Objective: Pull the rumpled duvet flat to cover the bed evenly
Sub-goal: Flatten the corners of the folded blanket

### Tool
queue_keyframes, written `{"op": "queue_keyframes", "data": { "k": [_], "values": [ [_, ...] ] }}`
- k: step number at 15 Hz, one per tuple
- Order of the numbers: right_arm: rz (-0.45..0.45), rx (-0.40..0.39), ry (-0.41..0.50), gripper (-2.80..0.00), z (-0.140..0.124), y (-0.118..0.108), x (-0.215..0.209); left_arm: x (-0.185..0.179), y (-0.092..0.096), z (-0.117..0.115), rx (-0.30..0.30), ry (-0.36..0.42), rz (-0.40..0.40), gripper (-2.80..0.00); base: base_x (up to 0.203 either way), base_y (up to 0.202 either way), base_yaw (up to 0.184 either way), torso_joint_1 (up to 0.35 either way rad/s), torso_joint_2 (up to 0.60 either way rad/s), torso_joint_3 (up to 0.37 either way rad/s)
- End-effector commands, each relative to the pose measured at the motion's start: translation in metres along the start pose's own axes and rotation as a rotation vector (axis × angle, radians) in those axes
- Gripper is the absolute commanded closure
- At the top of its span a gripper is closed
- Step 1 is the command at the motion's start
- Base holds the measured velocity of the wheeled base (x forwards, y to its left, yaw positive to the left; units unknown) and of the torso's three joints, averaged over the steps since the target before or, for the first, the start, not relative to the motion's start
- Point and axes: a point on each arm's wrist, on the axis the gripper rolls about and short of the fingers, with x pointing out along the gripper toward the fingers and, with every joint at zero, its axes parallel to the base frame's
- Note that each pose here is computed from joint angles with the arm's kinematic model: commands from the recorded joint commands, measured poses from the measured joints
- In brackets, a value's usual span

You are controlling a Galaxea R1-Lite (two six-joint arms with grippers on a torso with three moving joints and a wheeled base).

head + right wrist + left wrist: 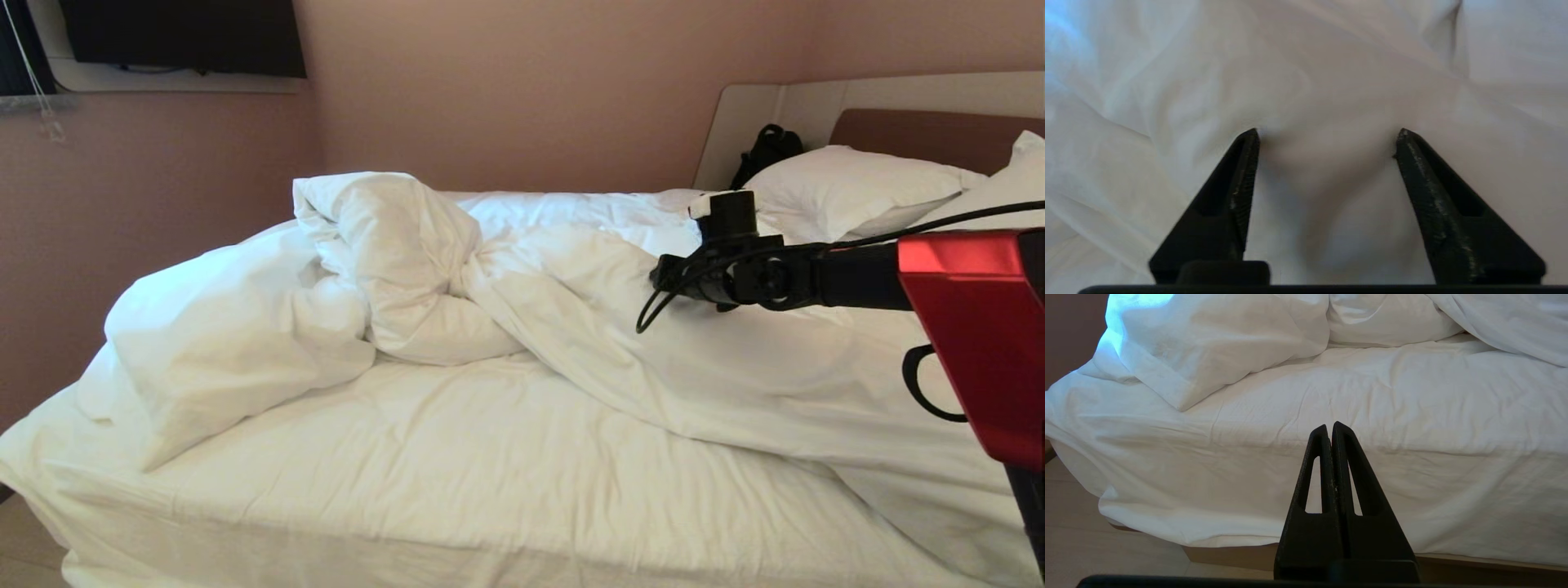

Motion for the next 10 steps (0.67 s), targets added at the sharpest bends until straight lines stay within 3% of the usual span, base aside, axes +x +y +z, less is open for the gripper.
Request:
{"op": "queue_keyframes", "data": {
  "k": [1, 10],
  "values": [
    [0.016, -0.026, -0.019, -2.8, -0.009, 0.005, 0.01, 0.0, 0.0, 0.0, 0.0, 0.001, 0.0, 0.0, 0.0, 0.0, 0.0, 0.0, 0.0, 0.0],
    [-0.025, -0.093, 0.103, -2.8, -0.098, -0.003, 0.078, 0.0, 0.0, 0.0, 0.0, 0.0, 0.0, 0.0, 0.0, 0.0, 0.0, 0.0, 0.0, 0.0]
  ]
}}
